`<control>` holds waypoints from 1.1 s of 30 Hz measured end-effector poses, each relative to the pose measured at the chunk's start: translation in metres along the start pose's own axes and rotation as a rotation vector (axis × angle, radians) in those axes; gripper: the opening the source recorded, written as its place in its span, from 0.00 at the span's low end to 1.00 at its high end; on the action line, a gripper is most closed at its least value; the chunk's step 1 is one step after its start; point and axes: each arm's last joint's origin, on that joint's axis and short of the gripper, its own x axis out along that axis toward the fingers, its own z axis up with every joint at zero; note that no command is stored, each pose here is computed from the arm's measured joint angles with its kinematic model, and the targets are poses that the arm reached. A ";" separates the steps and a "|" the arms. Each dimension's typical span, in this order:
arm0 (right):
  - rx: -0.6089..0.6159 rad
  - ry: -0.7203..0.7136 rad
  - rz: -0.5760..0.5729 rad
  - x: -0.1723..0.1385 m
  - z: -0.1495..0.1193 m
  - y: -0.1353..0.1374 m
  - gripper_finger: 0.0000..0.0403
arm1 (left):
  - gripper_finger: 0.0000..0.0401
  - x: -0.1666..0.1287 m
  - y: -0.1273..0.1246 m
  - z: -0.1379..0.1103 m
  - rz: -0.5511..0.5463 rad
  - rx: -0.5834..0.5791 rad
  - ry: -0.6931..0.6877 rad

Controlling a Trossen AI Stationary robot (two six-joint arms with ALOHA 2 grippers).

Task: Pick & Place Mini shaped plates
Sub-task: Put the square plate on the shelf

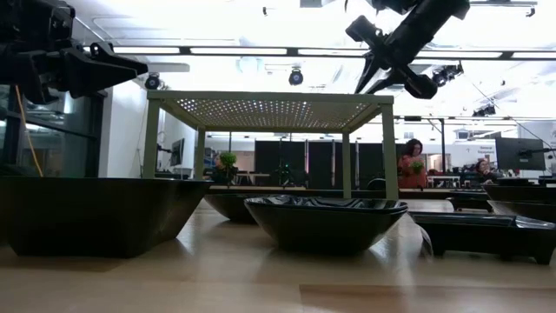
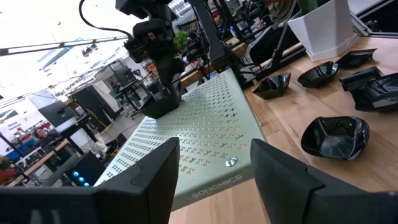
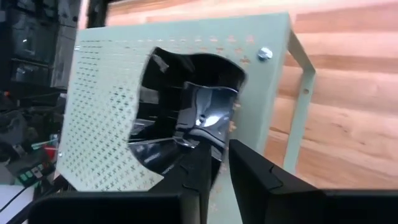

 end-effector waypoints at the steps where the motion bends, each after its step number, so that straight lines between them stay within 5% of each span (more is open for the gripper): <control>1: -0.009 -0.003 0.004 0.000 0.001 0.000 0.15 | 0.48 0.000 0.000 0.000 0.000 0.000 0.000; 17: -0.241 -0.032 -0.142 -0.037 0.017 -0.031 0.20 | 0.48 0.000 0.000 0.000 0.000 0.000 0.000; 33: -0.631 0.171 -0.322 -0.038 -0.017 -0.044 0.20 | 0.48 0.000 0.000 0.000 0.000 0.000 0.000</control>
